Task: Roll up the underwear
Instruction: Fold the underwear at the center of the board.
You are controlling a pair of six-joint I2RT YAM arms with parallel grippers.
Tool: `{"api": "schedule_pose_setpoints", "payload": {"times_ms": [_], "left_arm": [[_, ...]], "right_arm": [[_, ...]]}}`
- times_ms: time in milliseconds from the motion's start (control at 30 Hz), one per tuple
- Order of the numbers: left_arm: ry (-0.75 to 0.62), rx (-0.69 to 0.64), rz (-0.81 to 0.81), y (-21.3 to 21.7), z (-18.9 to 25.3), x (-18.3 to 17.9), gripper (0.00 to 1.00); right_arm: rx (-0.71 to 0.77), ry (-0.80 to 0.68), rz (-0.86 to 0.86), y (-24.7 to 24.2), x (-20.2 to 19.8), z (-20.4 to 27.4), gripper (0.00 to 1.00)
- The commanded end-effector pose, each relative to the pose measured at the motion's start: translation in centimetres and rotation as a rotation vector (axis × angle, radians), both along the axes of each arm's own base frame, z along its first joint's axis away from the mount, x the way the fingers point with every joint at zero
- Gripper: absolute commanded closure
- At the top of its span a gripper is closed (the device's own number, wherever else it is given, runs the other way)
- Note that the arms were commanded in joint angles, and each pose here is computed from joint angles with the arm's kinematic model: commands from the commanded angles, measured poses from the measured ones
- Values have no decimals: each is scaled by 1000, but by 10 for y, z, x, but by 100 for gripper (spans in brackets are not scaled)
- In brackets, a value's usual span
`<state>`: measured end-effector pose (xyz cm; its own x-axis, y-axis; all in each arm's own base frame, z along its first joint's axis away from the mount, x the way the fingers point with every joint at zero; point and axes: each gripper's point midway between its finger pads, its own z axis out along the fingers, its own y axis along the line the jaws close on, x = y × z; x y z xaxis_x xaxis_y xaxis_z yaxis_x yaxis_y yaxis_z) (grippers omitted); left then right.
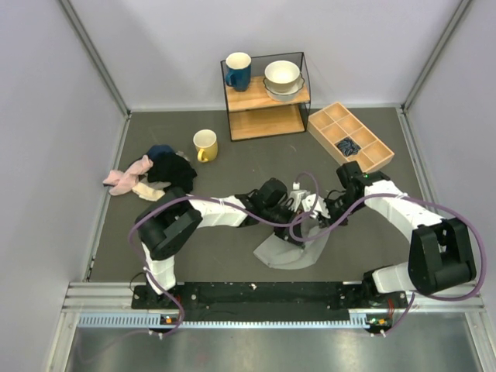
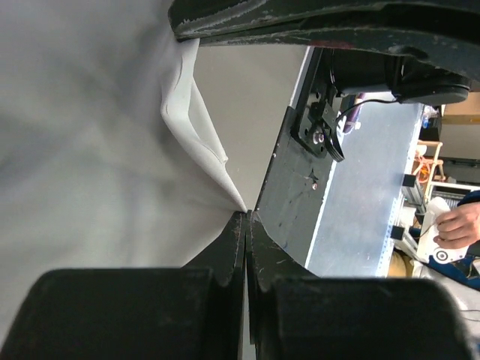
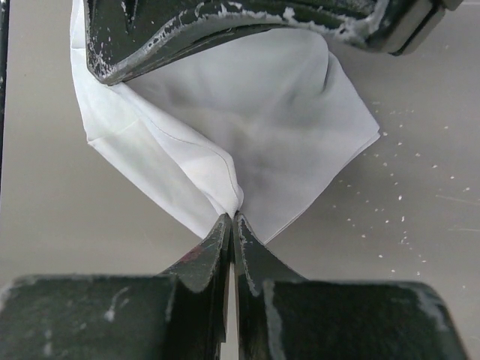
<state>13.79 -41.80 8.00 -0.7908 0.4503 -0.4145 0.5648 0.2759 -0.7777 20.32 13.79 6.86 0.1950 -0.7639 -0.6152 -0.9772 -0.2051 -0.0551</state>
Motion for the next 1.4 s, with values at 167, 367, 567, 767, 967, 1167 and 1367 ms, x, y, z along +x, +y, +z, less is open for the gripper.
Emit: {"api": "schedule_pose_setpoints", "payload": {"times_ms": [167, 367, 567, 767, 967, 1167, 1367], "left_arm": [[5, -24, 11, -26, 2, 7, 100], [57, 13, -9, -32, -14, -2, 87], [27, -33, -12, -31, 6, -4, 62], [-76, -105, 23, -19, 46, 7, 60], [-271, 109, 253, 47, 25, 48, 60], [-367, 352, 376, 112, 7, 58, 55], [-229, 313, 400, 133, -23, 27, 54]], "right_arm": [[-17, 3, 43, -10, -9, -13, 96], [-58, 10, 47, -18, -13, -22, 80], [-73, -13, 3, -25, -11, -12, 62], [-3, -2, -25, -16, -11, 13, 65], [108, 69, -56, 6, -8, 27, 78], [132, 89, -90, 36, 11, 31, 79], [84, 96, -75, 65, 38, 23, 63]]}}
